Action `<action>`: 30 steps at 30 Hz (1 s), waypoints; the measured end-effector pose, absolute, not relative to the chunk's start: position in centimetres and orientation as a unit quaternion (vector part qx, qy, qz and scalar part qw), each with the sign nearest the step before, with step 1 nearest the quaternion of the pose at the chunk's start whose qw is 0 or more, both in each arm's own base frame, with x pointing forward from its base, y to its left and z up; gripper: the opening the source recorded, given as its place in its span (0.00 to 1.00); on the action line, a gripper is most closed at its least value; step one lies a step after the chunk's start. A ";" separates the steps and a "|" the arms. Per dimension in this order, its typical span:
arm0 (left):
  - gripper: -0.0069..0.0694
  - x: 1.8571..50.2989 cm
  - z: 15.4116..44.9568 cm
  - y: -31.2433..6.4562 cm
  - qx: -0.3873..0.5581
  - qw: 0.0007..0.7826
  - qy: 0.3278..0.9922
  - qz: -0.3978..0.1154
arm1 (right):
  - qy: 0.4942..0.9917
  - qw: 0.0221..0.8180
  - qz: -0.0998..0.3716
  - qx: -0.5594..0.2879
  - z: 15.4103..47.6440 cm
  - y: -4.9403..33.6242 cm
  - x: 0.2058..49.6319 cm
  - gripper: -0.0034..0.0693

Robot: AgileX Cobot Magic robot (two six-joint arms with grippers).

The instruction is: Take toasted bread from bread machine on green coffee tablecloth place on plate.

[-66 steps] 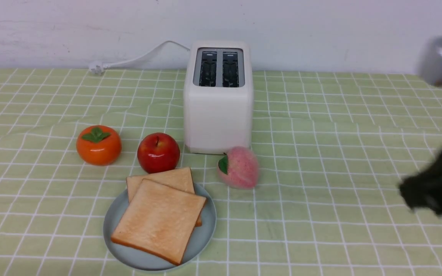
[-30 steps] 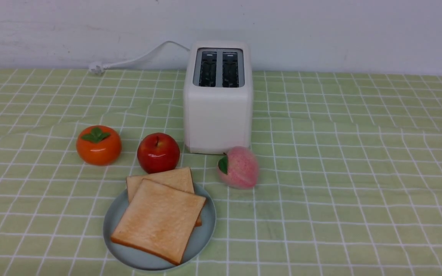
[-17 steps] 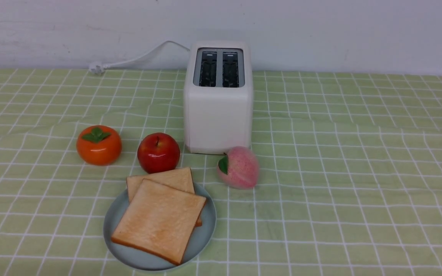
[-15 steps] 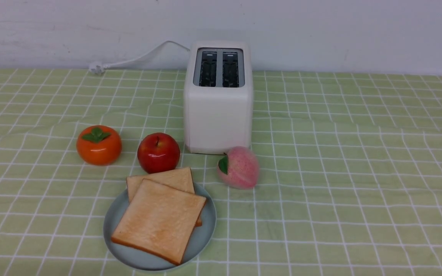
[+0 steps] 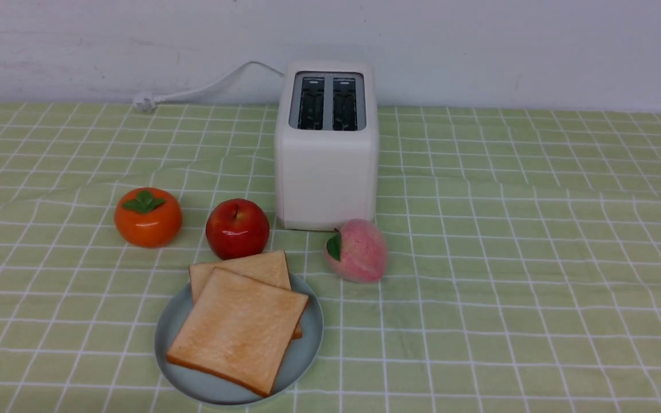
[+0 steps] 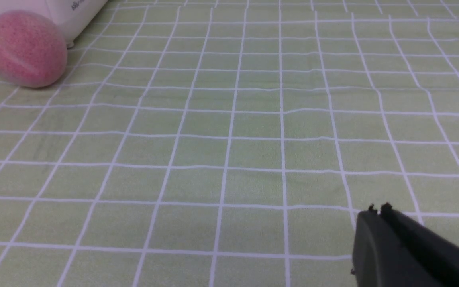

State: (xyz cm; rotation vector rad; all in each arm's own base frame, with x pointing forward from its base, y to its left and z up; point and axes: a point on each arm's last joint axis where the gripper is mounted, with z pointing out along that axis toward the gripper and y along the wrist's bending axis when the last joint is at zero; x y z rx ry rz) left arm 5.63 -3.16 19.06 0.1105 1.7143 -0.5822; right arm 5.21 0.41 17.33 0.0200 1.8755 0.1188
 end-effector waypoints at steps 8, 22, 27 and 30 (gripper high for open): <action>0.07 6.1 19.7 -2.0 0.025 0.665 0.720 -0.194 | 0.806 0.590 0.051 0.009 17.3 0.4 5.2 0.03; 0.07 5.9 19.2 -0.9 -0.016 0.670 0.733 -0.115 | 0.806 0.590 0.051 0.009 17.3 0.4 5.2 0.04; 0.07 5.2 17.1 -1.2 -0.010 0.582 0.805 -0.115 | 0.807 0.589 0.052 0.009 17.3 0.4 5.2 0.05; 0.07 5.1 17.0 -1.2 -0.024 0.574 0.809 -0.127 | 0.806 0.589 0.052 0.009 17.3 0.4 5.2 0.05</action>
